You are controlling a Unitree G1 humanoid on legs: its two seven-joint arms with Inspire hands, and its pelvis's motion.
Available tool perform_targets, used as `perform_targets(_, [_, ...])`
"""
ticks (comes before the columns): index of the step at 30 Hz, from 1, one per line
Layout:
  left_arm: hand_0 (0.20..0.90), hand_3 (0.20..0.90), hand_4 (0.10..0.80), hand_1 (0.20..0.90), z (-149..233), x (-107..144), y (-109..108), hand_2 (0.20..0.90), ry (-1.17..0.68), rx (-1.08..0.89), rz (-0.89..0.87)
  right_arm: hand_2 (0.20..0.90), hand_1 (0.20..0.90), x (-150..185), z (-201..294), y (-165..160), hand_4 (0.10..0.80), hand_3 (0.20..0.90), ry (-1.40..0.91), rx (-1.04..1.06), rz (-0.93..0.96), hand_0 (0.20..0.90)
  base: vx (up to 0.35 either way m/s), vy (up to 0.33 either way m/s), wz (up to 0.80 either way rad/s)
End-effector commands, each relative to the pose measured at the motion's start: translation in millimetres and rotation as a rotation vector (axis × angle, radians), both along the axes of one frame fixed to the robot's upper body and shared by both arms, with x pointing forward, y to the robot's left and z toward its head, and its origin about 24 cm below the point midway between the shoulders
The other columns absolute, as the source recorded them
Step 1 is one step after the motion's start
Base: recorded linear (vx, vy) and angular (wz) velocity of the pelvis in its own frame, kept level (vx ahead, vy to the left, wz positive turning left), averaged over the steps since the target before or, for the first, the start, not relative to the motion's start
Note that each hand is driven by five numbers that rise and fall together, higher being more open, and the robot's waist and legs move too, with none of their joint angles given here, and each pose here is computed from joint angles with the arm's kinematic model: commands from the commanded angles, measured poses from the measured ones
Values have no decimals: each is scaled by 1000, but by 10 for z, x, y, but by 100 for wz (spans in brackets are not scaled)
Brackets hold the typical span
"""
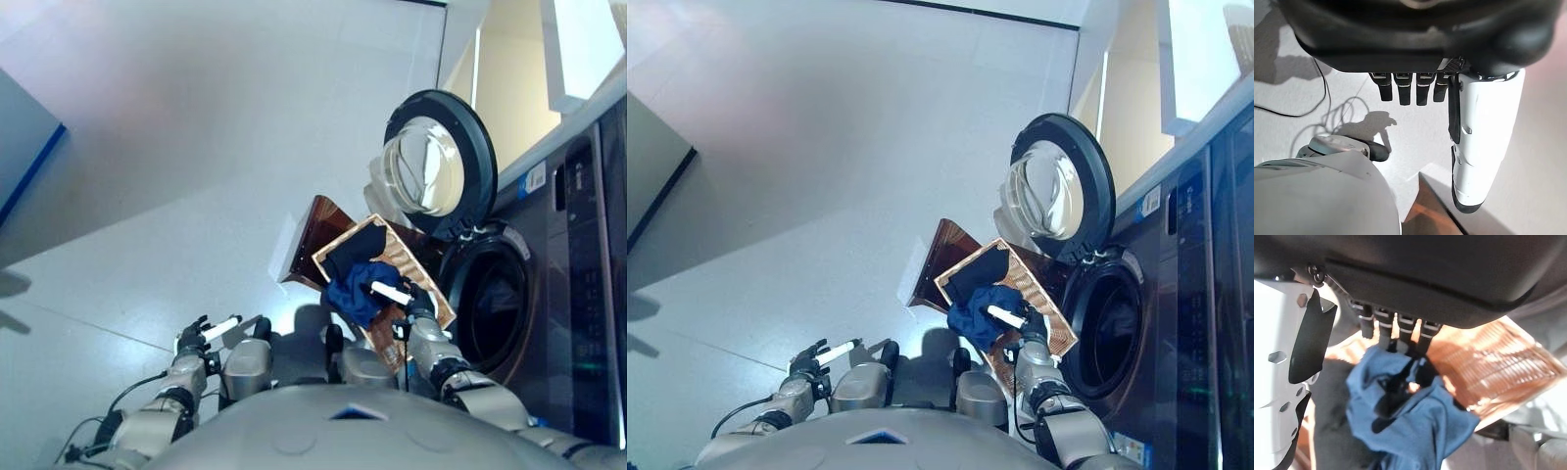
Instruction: Pick up the clothes and place them into the washing machine
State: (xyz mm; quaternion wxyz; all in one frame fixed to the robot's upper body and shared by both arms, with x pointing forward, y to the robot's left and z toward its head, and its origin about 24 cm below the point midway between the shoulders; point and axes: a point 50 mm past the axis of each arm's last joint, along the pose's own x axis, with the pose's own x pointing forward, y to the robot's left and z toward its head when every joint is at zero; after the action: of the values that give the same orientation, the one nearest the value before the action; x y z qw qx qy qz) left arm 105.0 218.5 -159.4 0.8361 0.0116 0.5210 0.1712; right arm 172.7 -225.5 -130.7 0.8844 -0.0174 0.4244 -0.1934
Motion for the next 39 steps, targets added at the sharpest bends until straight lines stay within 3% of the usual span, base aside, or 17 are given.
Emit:
perform_targets(1, [900,900,800,900,76,130,109,900,-72,49,4,900,900,462,286,77,800,900,-184,-29,77,900,96,305,-80])
perform_targets(6, [900,900,800,900,193,370,179,900,-177,75,45,900,900,845,536,181,800,900,-285,-49,123,900,-40,185,-66])
perform_targets(11, [900,900,800,900,204,373,213,900,-181,84,57,900,900,916,575,249,800,900,-297,-58,146,900,-7,61,-50])
perform_targets(20, [900,900,800,900,262,512,227,900,-213,120,64,900,900,1166,840,302,800,900,-387,-208,217,900,-37,19,16])
perform_targets(26, [900,900,800,900,276,518,219,900,-225,163,123,900,900,1526,1268,455,800,900,-532,-362,207,900,-10,61,5])
perform_targets(39, [900,900,800,900,460,930,56,900,-348,190,117,900,900,1802,1542,697,800,900,-555,-421,100,900,-8,35,2])
